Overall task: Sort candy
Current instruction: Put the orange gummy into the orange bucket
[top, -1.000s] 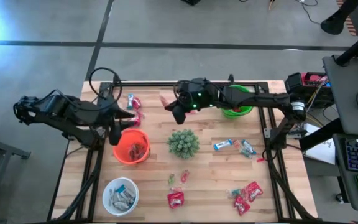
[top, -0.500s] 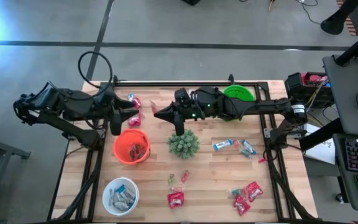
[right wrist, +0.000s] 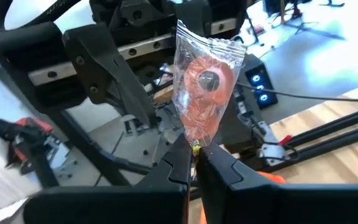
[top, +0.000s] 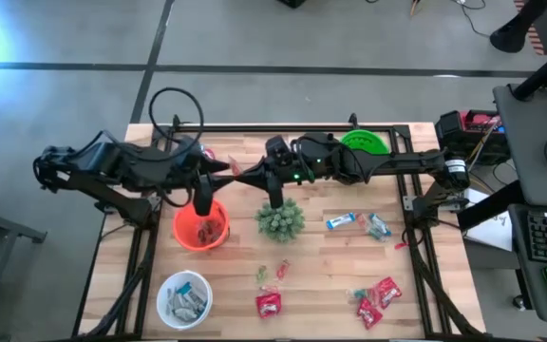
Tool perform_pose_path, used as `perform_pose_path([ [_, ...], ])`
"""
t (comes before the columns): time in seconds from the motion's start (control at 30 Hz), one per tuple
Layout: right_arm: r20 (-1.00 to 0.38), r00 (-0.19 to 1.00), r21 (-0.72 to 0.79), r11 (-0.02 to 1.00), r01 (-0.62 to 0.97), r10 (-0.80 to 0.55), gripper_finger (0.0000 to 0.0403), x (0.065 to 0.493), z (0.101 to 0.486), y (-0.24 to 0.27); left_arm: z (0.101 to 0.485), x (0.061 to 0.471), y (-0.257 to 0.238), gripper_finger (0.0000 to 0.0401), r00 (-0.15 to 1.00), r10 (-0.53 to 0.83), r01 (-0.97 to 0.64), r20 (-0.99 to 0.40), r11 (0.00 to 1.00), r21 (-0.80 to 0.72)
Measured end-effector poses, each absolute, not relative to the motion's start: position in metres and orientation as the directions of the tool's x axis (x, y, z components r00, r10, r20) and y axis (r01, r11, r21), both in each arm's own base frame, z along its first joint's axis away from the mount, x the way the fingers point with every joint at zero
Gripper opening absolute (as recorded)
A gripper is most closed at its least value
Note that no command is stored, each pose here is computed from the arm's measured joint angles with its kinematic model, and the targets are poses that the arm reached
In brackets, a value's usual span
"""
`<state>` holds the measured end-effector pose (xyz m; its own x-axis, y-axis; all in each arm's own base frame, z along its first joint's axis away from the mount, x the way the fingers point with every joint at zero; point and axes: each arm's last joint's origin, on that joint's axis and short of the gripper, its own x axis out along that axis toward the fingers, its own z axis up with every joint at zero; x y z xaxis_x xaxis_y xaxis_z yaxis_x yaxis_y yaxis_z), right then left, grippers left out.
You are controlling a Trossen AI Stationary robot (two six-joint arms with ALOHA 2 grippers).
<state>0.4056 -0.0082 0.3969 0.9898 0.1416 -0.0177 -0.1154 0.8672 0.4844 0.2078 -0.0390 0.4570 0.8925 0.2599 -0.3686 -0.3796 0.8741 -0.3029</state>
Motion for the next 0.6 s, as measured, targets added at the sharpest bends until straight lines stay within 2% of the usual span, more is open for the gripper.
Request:
perform_pose_path([
  [0.43,-0.015,0.98,0.483,0.859,-0.167,0.199,0.0009,0.405,0.398,0.001,0.456,0.219,-0.028,0.0157,0.89,0.27,-0.392,-0.367,0.865,-0.314],
  [0.6,-0.014,0.98,0.482,0.86,-0.169,0.2,0.0009,0.404,0.398,0.001,0.456,0.219,-0.028,0.0135,0.895,0.259,-0.375,-0.364,0.879,-0.294],
])
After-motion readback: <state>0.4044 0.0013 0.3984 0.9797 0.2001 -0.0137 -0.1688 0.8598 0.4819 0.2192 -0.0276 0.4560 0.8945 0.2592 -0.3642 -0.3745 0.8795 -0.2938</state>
